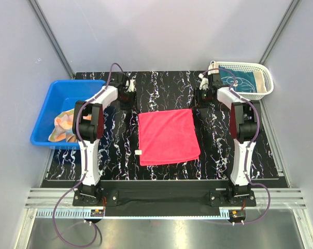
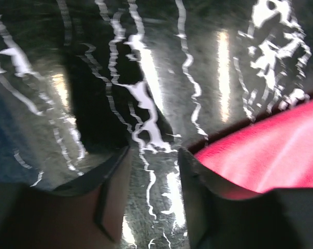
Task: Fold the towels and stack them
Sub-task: Fold the towel
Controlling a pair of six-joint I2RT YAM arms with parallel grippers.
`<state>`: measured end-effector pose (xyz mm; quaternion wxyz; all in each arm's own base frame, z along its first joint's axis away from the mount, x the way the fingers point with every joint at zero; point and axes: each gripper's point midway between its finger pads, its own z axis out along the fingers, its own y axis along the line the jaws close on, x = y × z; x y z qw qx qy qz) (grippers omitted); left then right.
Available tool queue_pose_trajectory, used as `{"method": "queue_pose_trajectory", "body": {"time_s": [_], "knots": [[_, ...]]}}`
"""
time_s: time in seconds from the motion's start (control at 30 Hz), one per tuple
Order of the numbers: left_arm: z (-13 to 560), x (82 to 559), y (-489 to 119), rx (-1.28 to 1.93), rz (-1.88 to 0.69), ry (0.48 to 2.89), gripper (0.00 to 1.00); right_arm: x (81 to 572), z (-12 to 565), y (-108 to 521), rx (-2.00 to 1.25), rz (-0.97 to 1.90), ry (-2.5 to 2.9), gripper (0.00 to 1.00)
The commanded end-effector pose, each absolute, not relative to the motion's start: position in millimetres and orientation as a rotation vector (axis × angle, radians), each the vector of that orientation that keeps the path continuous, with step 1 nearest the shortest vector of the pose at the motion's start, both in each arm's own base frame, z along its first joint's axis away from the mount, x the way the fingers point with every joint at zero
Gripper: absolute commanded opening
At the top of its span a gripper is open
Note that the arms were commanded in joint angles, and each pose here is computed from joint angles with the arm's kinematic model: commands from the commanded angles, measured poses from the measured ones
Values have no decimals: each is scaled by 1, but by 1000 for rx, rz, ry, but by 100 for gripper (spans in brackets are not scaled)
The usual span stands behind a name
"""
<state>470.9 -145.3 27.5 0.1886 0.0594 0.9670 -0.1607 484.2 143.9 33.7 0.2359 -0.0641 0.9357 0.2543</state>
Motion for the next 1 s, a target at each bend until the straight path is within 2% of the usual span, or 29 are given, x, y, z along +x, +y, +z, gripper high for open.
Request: {"method": "queue_pose_trajectory", "body": {"time_s": [0.0,0.1,0.37,0.73,0.97], "knots": [[68,476,-169,321,-594,2606,48,495,65,148,-272,748,2484,44],[56,468,-174,385,-627,2645,48,489,62,152,-394,820,2485,48],[32,462,-174,442,-638,2687,49,487,46,152,-639,931,2517,49],[14,457,-175,539,-609,2723,49,481,21,147,-689,1068,2552,38],[17,453,-188,607,-694,2693,47,484,19,146,-690,1082,2548,38]]}}
